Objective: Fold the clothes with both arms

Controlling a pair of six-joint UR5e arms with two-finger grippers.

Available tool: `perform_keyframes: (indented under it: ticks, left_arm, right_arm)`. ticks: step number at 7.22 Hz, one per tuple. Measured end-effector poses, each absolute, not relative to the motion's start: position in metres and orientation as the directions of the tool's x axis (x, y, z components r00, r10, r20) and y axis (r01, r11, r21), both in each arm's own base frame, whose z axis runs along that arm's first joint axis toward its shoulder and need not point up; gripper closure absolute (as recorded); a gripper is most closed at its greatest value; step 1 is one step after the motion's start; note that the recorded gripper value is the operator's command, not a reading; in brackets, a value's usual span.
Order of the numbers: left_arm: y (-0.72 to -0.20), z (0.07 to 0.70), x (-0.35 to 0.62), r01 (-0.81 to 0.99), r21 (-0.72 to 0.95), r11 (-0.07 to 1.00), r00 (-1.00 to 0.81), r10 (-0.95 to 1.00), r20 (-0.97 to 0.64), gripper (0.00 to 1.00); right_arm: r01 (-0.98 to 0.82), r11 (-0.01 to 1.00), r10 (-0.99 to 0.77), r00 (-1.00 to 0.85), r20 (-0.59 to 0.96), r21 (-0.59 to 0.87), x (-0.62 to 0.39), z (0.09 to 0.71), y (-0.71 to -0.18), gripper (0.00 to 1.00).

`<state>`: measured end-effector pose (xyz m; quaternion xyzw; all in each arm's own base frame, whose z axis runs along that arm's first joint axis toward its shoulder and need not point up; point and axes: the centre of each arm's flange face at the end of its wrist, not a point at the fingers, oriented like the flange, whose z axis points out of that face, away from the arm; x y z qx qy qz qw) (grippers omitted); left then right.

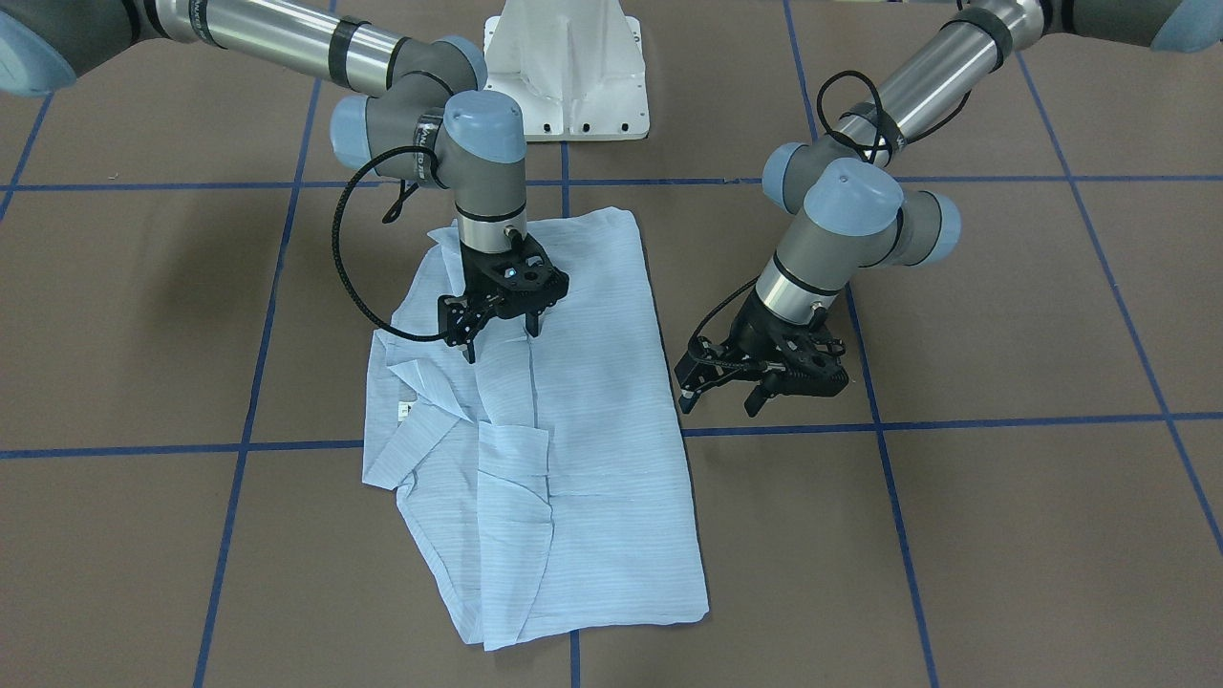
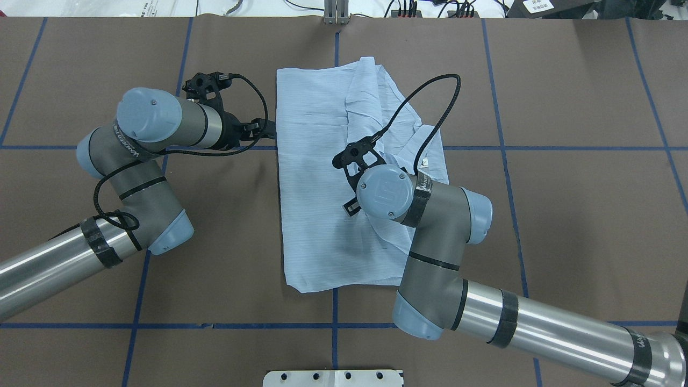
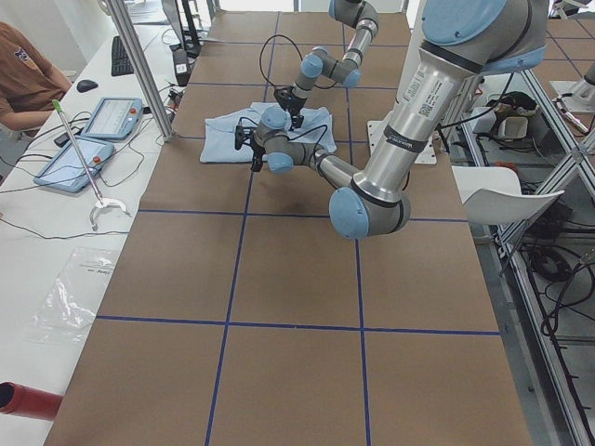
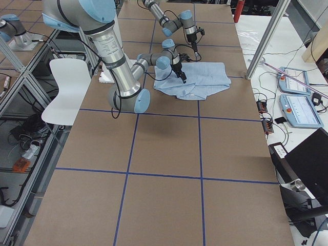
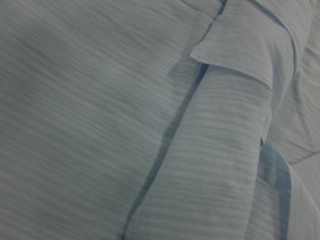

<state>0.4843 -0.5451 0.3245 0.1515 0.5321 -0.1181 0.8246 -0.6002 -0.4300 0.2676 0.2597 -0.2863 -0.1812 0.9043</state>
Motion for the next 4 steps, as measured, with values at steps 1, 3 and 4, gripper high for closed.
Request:
perform_keyframes:
  ticks: [1,3,4]
  left_arm:
    - [-0.5447,0.3231,0.4841,0.355,0.125,0.927,0.404,-0.031,-0.914,0.0]
    - [-0.5444,0.3219,0.484,0.353,0.126,0.927,0.403,-0.029,-0.915,0.0]
    - [-0.5444,0.3214,0.484,0.353,0.126,0.927,0.402,-0.029,-0.915,0.0]
  right_arm:
    - [0.182,0.8,-0.476,0.772,0.421,0.571,-0.6014,0.2701,-0.4296,0.0]
    - [0.187,0.801,-0.477,0.773,0.418,0.568,-0.6017,0.2717,-0.4294,0.0]
    - [0.188,0.802,-0.477,0.774,0.417,0.568,-0.6007,0.2731,-0.4304,0.0]
